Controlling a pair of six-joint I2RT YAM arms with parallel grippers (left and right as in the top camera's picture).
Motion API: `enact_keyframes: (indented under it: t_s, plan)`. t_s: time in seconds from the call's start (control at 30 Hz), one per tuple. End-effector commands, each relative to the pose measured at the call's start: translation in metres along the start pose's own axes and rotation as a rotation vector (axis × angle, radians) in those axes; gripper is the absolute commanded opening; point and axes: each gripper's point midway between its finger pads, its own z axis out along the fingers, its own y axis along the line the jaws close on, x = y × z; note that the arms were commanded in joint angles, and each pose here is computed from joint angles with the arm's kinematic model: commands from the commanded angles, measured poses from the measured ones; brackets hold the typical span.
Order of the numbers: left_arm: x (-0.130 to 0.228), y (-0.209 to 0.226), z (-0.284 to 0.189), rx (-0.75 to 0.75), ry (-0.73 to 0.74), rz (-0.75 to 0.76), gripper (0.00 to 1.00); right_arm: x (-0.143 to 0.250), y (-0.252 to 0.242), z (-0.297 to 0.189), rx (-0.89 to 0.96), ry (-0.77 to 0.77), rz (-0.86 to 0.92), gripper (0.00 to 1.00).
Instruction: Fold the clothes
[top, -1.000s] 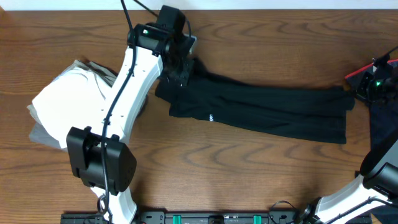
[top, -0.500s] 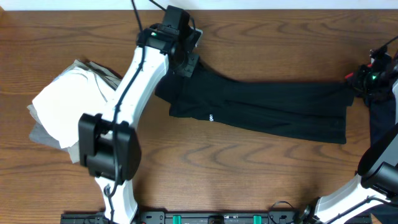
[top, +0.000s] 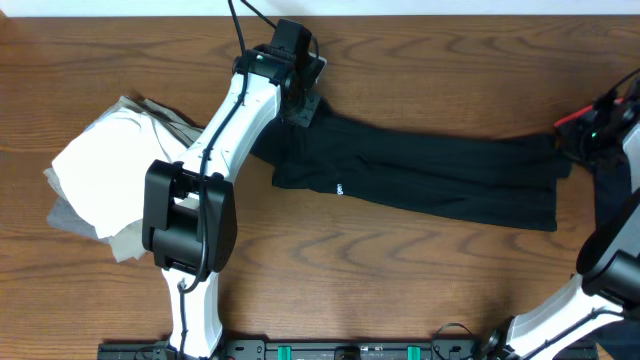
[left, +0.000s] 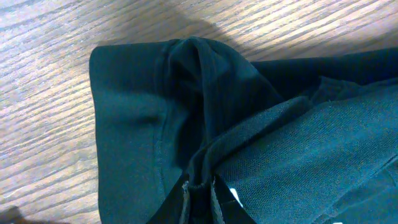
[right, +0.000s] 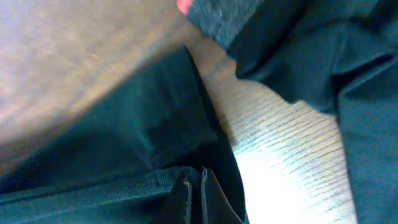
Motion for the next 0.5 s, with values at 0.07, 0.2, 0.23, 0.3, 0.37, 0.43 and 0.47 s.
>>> enact_keyframes:
  t_s: [0.07, 0.2, 0.23, 0.3, 0.37, 0.43, 0.47]
  plan:
    - [0.000, 0.007, 0.002, -0.027, 0.002, 0.016, 0.12, 0.009, -0.007, 0.026, 0.024, 0.048, 0.030, 0.02]
    - [-0.006, 0.008, 0.002, -0.031, -0.023, 0.016, 0.17, 0.003, -0.007, 0.030, 0.020, 0.029, 0.042, 0.11]
    - [-0.008, 0.009, 0.002, -0.032, -0.032, 0.016, 0.17, 0.002, -0.007, 0.031, 0.019, 0.026, 0.047, 0.15]
    - [-0.011, 0.009, 0.002, -0.033, -0.043, 0.016, 0.16, 0.002, -0.007, 0.031, 0.019, 0.024, 0.048, 0.33]
    - [-0.011, 0.009, 0.002, -0.034, -0.045, 0.016, 0.29, 0.001, -0.008, 0.030, 0.019, 0.019, 0.050, 0.46]
    - [-0.010, 0.016, 0.001, -0.067, -0.042, -0.002, 0.40, 0.001, -0.011, 0.029, 0.016, 0.020, 0.061, 0.51]
    - [-0.010, 0.022, 0.000, -0.090, -0.042, -0.031, 0.49, 0.001, -0.012, 0.029, 0.001, 0.024, 0.073, 0.52]
